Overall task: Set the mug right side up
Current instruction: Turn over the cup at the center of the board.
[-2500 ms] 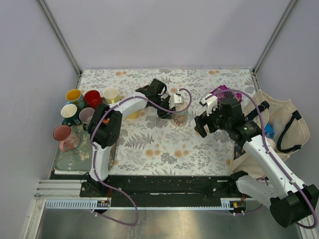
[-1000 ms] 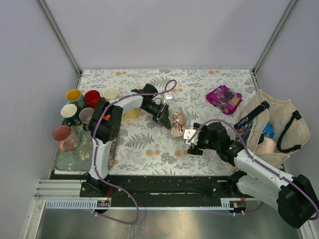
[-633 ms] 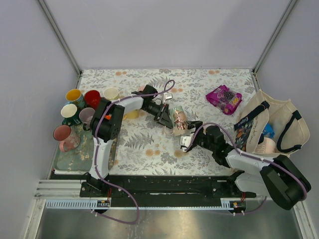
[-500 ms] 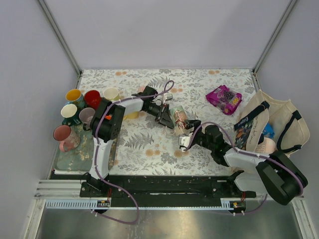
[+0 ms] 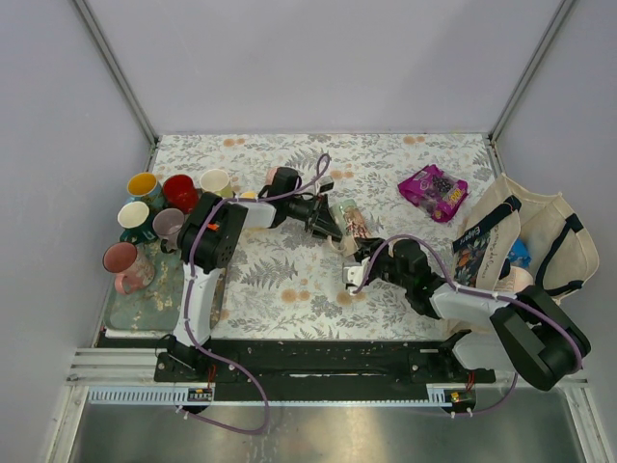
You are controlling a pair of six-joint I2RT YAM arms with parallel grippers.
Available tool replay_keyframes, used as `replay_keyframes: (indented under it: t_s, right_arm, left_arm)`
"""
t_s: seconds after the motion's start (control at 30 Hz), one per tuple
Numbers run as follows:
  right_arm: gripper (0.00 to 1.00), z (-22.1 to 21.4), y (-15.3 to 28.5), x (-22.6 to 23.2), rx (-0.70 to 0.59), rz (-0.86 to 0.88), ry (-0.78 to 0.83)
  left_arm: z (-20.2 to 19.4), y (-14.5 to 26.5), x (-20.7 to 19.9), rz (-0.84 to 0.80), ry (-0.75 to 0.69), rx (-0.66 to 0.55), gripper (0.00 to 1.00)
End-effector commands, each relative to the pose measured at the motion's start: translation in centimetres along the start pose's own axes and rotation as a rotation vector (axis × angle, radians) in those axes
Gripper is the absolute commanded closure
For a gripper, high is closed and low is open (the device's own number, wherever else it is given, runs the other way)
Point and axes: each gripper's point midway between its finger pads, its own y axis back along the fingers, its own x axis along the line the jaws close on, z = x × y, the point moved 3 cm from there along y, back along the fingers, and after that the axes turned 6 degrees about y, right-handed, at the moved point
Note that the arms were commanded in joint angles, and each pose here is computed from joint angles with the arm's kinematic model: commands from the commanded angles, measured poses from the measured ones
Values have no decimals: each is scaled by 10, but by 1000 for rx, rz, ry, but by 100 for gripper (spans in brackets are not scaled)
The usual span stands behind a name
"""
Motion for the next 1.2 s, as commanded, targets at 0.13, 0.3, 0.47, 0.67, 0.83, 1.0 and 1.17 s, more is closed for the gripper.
replay_keyframes:
  t_s: [0.13, 0.3, 0.47, 0.67, 0.83, 1.0, 1.17]
  right_arm:
    - [75, 9, -4, -24, -16, -13, 71]
    - [86, 7, 5, -39, 35, -37, 79]
    - [100, 15, 18, -55, 56, -27, -13]
    - [100, 22, 27, -59, 68, 33, -151]
    - [100, 30, 38, -63, 73, 188, -267]
    - [100, 33, 44, -74, 70, 271, -407]
    - [100, 37, 38, -73, 59, 391, -475]
  left_arm:
    - [-15, -6, -46, -110, -241, 155, 53]
    - [-15, -3, -53, -113, -264, 149, 21]
    - [-12, 2, -57, -108, -257, 127, 2]
    - [-9, 4, -78, -106, -299, 103, 1]
    - [-12, 11, -102, -101, -369, 58, 1]
    - [-3, 34, -96, 136, -423, -78, 1]
    - [-23, 51, -67, 645, -615, -43, 1]
